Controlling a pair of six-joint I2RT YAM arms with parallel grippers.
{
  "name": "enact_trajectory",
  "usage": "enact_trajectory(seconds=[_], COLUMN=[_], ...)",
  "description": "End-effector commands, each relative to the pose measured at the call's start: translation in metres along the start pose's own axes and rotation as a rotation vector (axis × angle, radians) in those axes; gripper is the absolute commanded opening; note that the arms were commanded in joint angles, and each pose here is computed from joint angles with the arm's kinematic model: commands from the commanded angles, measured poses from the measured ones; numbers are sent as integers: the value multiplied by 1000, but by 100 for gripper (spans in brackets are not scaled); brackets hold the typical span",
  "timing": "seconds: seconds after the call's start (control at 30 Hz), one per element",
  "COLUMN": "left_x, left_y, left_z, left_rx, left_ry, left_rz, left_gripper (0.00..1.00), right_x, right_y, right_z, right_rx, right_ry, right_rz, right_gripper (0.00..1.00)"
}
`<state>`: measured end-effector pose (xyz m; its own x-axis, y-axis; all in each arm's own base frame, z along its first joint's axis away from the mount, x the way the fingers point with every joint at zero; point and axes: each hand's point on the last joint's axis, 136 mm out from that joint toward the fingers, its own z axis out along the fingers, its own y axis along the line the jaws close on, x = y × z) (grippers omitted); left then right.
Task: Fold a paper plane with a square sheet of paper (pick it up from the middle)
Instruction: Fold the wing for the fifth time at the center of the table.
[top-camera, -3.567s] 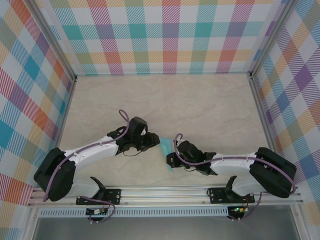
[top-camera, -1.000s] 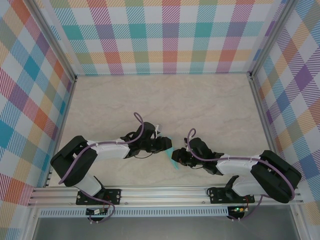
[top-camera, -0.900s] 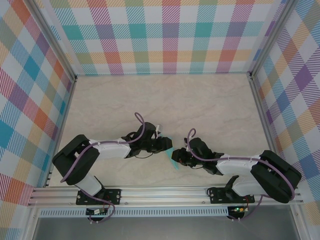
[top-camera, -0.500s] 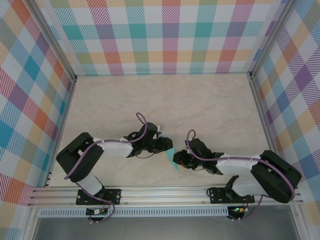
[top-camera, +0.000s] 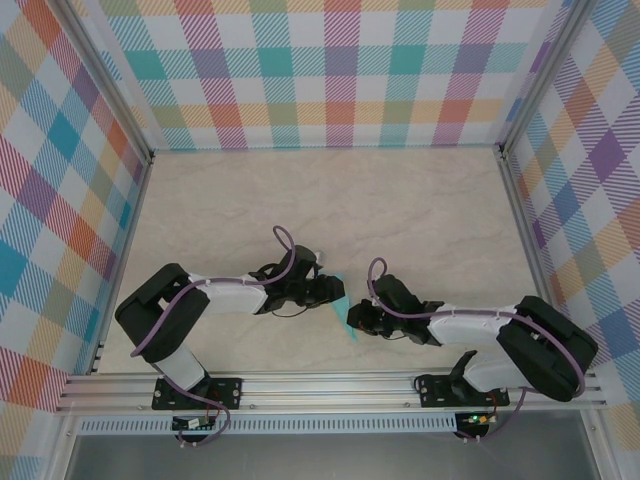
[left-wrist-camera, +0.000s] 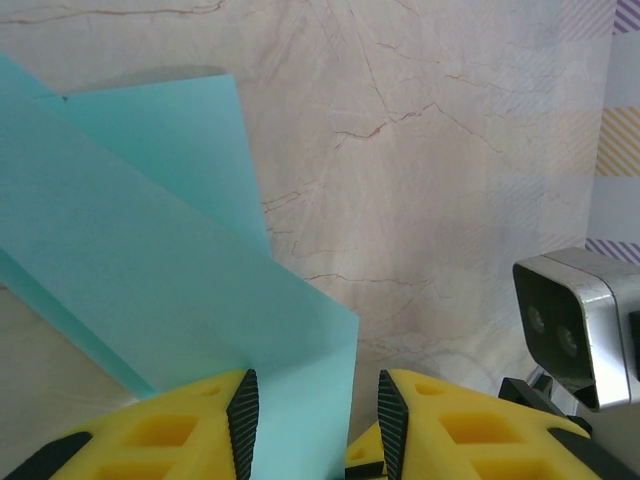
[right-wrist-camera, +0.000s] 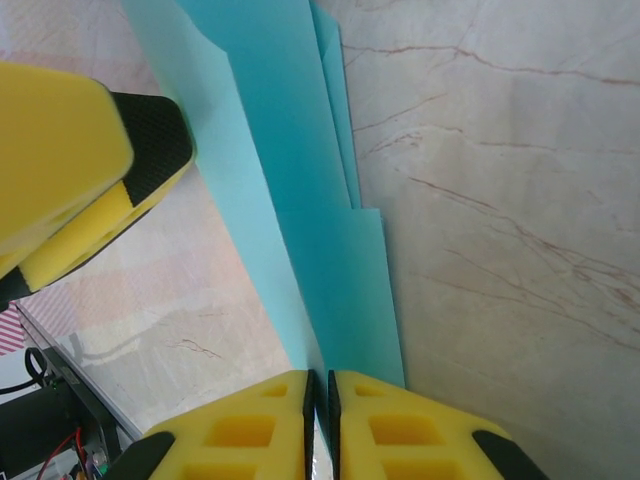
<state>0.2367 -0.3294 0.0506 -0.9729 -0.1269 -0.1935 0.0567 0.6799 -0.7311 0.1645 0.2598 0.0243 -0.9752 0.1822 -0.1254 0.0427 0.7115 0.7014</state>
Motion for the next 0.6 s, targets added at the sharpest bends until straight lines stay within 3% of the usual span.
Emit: enact_trajectory(seconds=[0.0,0.3,0.57], left_x=[-5,-8,-6], left_y=[-16,-37,-36], left_z=[-7,-25,-19], left_rx=[22,85,91], left_ry=[-18,-47,-26], left_rz=[38,75,79], left_gripper=[39,43,44], right_x=[-2,-1,-2], right_y=[1,-3,3], right_z=[3,8,7], right_rx=[14,29,5], right_ry=[13,20,23], right_rz=[0,31,28], right_gripper=[13,12,12])
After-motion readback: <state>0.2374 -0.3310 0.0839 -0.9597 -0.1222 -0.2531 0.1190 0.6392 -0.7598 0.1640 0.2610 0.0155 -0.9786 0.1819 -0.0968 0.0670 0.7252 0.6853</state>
